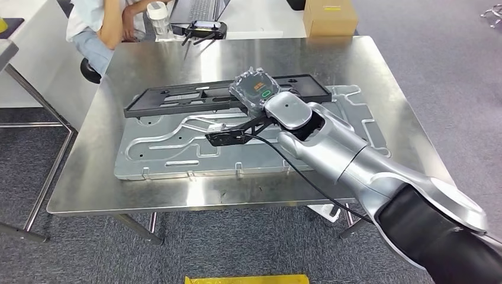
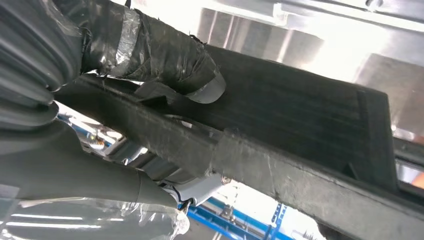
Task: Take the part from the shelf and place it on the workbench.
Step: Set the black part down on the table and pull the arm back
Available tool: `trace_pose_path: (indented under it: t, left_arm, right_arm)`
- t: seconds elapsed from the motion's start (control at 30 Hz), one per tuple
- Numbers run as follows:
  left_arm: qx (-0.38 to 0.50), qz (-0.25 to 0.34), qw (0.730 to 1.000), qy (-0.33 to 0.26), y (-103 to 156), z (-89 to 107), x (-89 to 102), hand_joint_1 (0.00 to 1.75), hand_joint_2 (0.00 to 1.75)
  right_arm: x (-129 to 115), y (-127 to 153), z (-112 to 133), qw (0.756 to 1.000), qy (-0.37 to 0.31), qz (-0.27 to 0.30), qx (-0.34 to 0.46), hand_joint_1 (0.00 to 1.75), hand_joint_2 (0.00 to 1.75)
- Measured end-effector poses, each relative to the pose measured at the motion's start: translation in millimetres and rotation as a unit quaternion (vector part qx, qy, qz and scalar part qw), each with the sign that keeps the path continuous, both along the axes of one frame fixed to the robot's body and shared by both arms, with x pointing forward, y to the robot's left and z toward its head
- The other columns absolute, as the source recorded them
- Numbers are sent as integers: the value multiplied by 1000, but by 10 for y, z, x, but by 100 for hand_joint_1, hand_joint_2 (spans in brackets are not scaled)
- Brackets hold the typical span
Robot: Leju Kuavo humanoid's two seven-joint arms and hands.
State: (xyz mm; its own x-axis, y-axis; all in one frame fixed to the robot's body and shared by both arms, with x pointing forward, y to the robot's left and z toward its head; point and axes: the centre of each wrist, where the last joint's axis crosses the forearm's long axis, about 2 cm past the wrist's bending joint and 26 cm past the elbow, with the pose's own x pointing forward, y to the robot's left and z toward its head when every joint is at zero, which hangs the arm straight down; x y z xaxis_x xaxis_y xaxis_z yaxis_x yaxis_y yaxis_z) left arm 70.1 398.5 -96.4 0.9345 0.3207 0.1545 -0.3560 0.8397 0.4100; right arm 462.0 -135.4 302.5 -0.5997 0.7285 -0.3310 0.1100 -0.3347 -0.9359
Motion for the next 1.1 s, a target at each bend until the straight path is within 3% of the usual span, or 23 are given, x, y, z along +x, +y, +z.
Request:
trace_pose_path:
  t: [0.7,1.1]
  left_arm:
    - [6,4,1000,10,-13,-5,-21,0,175]
    - [18,38,999,29,0,1,-20,0,175]
  right_arm:
    - [-38,1,-252,999,31,-5,1,175,175]
    - [-47,-14,-302,999,40,-8,7,175,175]
